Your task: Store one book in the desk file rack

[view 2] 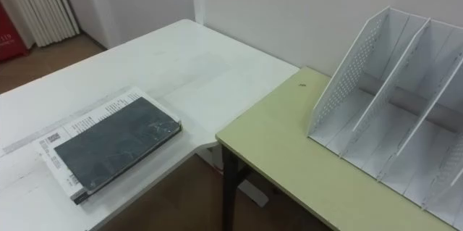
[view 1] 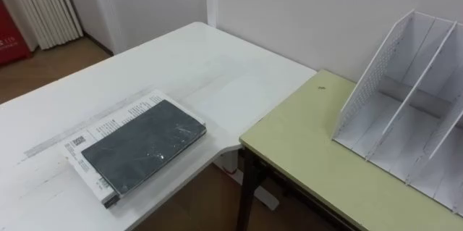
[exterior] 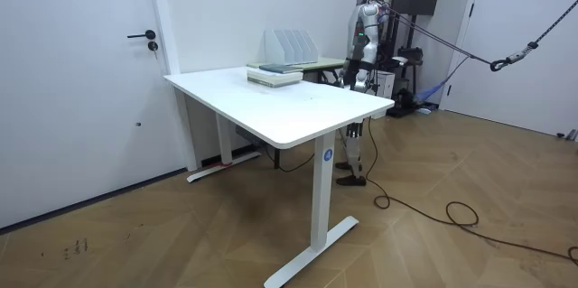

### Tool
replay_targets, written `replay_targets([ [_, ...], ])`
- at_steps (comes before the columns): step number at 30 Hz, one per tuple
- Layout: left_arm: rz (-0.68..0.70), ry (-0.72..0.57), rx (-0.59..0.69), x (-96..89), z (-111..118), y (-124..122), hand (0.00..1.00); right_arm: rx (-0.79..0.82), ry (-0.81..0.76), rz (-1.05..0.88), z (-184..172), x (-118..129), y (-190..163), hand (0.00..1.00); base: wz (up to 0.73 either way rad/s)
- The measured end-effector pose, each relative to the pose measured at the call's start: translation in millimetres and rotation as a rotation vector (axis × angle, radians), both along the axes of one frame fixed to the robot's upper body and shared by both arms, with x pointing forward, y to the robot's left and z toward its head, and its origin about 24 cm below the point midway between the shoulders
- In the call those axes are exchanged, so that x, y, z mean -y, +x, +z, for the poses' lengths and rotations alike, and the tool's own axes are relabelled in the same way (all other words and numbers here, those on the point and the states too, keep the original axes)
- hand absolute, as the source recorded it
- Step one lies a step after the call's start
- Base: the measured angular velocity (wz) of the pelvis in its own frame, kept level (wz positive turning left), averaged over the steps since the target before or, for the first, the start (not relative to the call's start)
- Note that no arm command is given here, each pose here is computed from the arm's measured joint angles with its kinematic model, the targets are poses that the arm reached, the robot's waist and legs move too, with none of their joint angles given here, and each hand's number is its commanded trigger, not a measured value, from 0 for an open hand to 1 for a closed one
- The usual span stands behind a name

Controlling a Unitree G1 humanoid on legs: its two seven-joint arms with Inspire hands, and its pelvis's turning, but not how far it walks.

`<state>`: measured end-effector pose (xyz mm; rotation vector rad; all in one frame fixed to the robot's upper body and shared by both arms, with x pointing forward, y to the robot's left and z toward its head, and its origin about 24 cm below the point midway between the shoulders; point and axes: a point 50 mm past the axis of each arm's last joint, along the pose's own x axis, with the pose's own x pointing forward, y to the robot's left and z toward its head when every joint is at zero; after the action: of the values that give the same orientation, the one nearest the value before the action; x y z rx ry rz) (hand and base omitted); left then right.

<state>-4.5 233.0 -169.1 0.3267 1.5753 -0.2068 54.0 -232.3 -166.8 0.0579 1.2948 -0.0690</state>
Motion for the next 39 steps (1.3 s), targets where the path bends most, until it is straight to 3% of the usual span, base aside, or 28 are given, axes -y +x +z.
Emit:
replay_targets([
  [21,-0.043,0.014,0.016,-0.6,0.0,5.7,0.00,0.008,-0.011,0.000,-0.2,-0.4,-0.6,0.00,0.00],
  [24,-0.112,0.031,0.017,-1.1,0.1,11.3,0.00,0.009,-0.012,0.001,-0.2,-0.4,-0.9,0.00,0.00],
  [30,-0.376,0.067,0.048,3.1,1.4,33.4,0.00,0.009,-0.038,-0.003,-0.6,-1.2,0.2,0.00,0.00],
  [39,-0.705,0.176,0.252,15.5,14.2,95.5,0.00,0.029,-0.057,0.027,0.5,-0.6,6.2,0.00,-0.01],
])
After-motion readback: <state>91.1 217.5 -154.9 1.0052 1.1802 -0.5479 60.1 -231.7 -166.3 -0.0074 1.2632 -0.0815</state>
